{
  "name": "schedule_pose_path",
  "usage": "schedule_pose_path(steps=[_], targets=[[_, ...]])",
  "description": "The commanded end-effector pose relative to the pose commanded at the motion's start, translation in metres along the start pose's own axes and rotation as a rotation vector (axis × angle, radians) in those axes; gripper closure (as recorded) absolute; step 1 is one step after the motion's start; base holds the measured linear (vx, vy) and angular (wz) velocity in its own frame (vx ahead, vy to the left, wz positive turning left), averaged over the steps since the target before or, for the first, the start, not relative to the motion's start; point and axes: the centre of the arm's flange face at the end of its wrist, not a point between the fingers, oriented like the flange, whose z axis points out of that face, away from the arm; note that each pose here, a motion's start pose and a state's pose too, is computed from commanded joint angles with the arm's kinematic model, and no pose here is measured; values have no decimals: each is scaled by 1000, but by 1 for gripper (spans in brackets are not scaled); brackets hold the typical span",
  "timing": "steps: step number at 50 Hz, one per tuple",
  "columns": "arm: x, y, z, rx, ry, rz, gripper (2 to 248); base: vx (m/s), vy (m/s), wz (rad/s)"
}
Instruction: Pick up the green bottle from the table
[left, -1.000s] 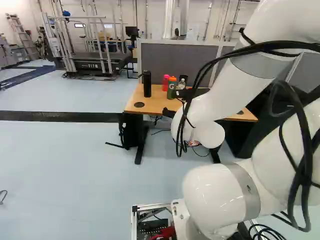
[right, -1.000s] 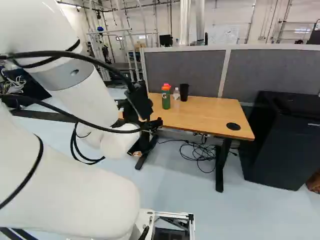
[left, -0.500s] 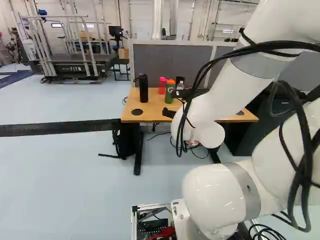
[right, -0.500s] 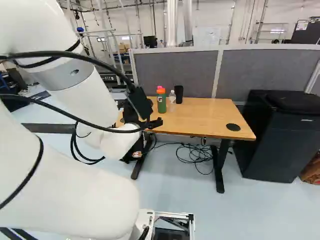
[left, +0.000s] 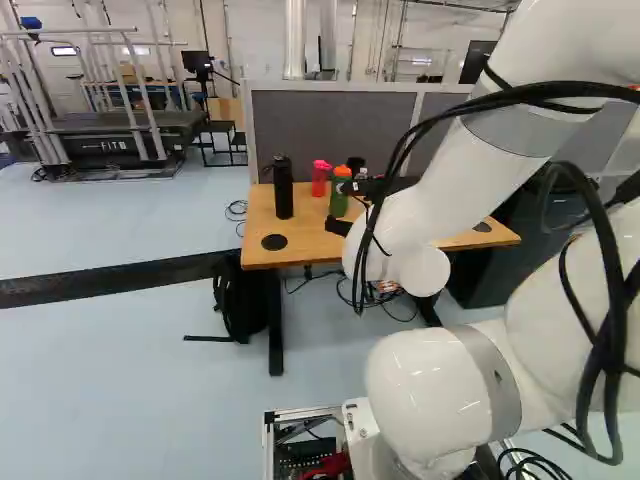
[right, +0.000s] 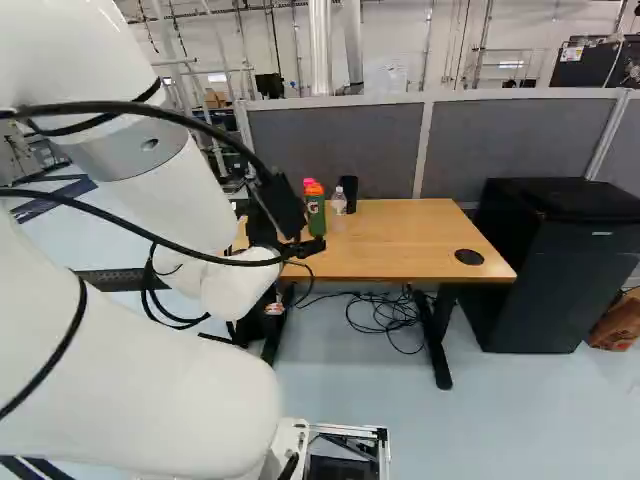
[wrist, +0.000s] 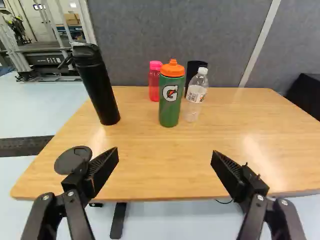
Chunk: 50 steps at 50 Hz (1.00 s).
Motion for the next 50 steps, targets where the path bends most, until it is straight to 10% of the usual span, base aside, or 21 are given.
schedule_pose_path(steps=[20, 50], targets=[[1, -2, 2, 7, -1, -2, 3, 154, 173, -28], [12, -2, 34, -3, -64, 7, 3, 4, 4, -1]])
